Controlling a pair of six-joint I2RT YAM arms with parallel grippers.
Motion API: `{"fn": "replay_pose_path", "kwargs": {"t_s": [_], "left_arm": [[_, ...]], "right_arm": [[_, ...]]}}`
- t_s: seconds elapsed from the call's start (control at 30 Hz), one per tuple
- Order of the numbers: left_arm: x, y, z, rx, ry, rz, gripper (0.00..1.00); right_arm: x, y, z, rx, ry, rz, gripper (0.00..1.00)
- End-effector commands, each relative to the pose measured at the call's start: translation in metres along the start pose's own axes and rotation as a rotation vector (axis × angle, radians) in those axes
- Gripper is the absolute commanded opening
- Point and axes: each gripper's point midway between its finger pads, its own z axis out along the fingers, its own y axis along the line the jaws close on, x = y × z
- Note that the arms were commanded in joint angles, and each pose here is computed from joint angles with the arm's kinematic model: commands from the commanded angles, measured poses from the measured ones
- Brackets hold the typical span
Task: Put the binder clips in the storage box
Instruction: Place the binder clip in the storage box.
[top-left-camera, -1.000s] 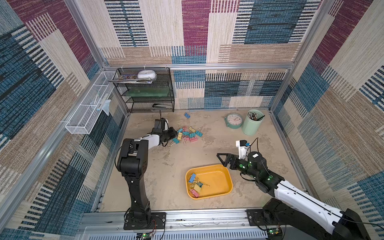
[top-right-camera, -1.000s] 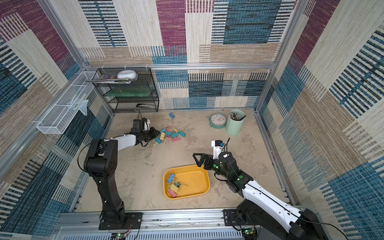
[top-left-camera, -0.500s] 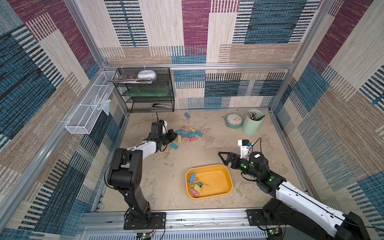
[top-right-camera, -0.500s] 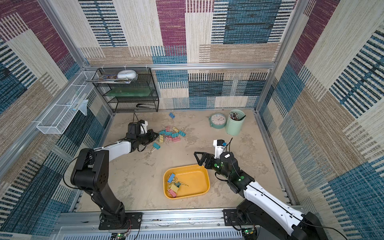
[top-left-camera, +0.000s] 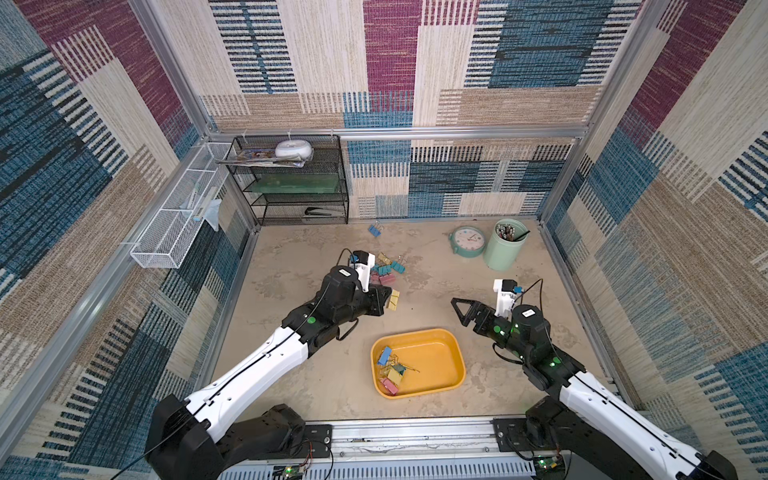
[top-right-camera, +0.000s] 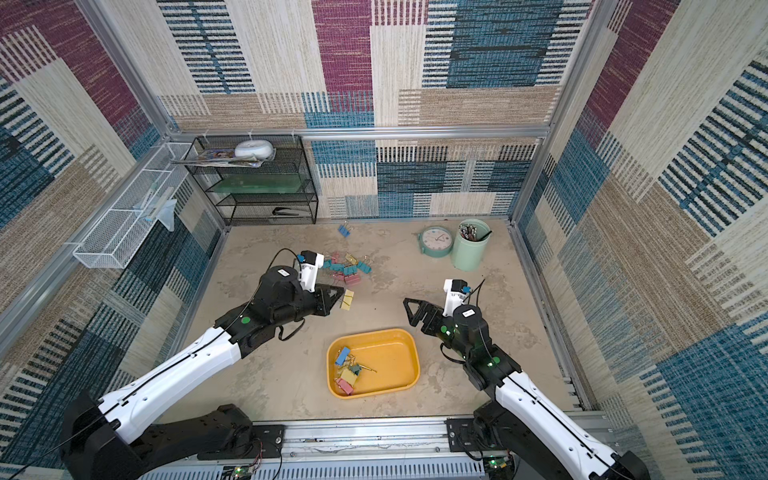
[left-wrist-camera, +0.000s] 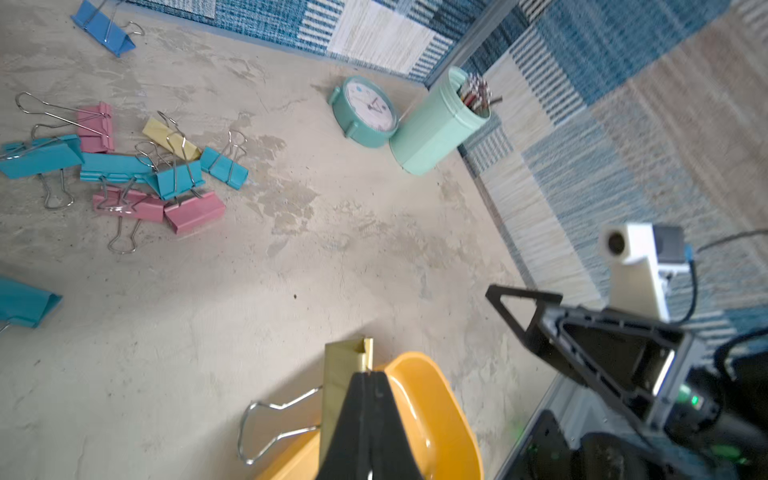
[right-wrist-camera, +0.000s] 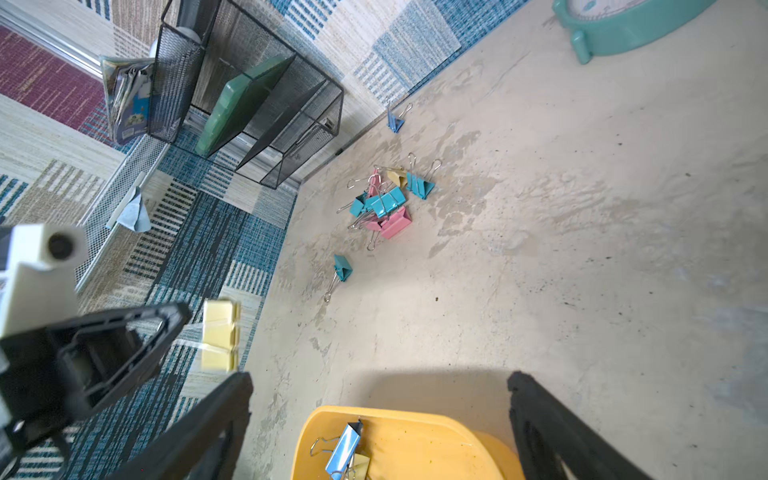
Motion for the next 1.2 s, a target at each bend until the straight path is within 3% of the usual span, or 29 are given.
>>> {"fn": "replay_pose_path", "kwargs": {"t_s": [0.0, 0.07, 0.2, 0.5, 0.6, 0.7, 0.77, 0.93, 1.03, 1.17], "left_arm": [[0.043, 0.000, -0.006, -0.167, 0.113, 0.227, 0.00], [0.064, -0.008, 0.001, -0.195, 0.180, 0.312, 0.00], [0.106, -0.026, 0.027, -0.142, 0.296, 0.322, 0.00], [0.159, -0.017, 0.074, -0.147, 0.340, 0.322, 0.00], [0.164, -0.009, 0.079, -0.173, 0.341, 0.325, 0.06], [0.163, -0.010, 0.080, -0.169, 0.336, 0.316, 0.18], [0.158, -0.012, 0.078, -0.158, 0.323, 0.298, 0.20], [0.129, -0.013, 0.065, -0.119, 0.261, 0.229, 0.37], [0.094, -0.001, 0.048, -0.122, 0.180, 0.175, 0.39], [0.046, 0.047, 0.021, -0.173, 0.047, 0.021, 0.39]], "right_arm": [[-0.006, -0.004, -0.004, 0.002, -0.020, 0.006, 1.00], [-0.008, -0.004, -0.006, -0.009, -0.029, 0.016, 1.00], [-0.004, -0.003, -0.007, -0.034, -0.018, 0.035, 1.00], [0.007, -0.007, -0.014, -0.049, 0.003, 0.054, 1.00], [0.007, -0.005, -0.017, -0.061, 0.007, 0.052, 1.00], [0.007, -0.001, -0.020, -0.077, 0.010, 0.047, 1.00], [0.007, 0.003, -0.022, -0.090, 0.012, 0.040, 1.00], [0.008, 0.015, -0.026, -0.159, 0.016, 0.025, 0.99], [0.009, 0.023, -0.026, -0.194, 0.035, 0.021, 0.99], [0.010, 0.033, -0.027, -0.238, 0.053, 0.015, 0.99]]}}
